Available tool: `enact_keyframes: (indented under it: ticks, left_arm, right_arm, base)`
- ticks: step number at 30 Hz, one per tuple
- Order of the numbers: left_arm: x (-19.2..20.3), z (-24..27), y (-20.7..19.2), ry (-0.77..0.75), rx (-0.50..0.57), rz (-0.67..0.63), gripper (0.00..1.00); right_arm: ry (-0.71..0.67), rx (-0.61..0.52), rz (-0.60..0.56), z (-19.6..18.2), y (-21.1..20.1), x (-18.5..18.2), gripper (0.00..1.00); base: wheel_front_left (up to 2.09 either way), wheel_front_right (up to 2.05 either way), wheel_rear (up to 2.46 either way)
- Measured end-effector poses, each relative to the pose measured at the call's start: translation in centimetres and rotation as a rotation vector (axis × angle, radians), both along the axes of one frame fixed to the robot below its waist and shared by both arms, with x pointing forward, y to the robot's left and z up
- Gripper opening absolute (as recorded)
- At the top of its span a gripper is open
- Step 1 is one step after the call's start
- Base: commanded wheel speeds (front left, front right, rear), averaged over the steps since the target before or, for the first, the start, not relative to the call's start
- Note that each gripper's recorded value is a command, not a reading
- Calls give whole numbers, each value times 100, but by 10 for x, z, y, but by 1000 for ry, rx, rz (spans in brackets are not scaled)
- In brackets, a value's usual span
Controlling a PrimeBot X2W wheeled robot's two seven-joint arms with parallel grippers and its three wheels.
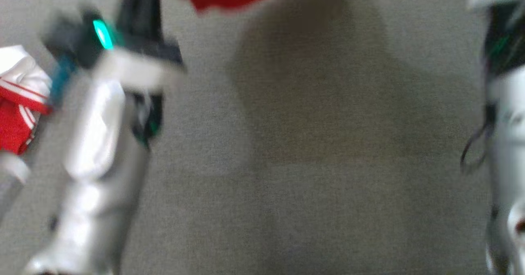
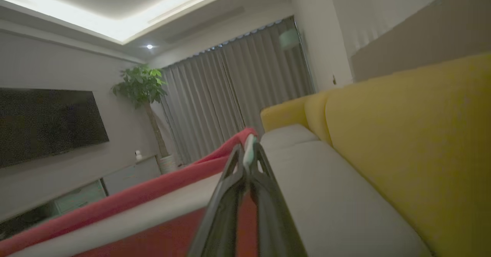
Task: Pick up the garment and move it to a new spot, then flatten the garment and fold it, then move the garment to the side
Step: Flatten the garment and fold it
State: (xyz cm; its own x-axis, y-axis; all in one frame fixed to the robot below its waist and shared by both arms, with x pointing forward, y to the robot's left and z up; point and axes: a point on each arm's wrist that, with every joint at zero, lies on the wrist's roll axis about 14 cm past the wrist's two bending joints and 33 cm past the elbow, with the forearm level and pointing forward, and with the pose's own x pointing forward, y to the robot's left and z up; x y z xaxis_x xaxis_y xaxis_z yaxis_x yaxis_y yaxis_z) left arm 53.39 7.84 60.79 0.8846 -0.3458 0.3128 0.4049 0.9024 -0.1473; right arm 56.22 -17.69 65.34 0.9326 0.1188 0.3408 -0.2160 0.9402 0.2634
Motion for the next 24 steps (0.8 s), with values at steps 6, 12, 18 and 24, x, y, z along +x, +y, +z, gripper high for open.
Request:
enact_keyframes:
  ticks: [6, 12, 18, 24]
  left_arm:
    - [-69, -125, -5, 345, -78, 13, 0]
    - [-113, -153, 2, 438, -119, 45, 0]
    - [-174, -166, -5, 496, -136, 19, 0]
    - [-200, -162, -8, 496, -160, 8, 0]
  right_arm:
    - [355, 83, -27, -148, -16, -73, 0]
    - [491, 143, -31, -199, -15, -134, 0]
    - [493, 209, -59, -202, -24, -186, 0]
    - [484, 232, -73, -194, -31, -212, 0]
  base:
    - [0, 0, 0]
    - [0, 0, 0]
    - [0, 0, 0]
    - [0, 0, 0]
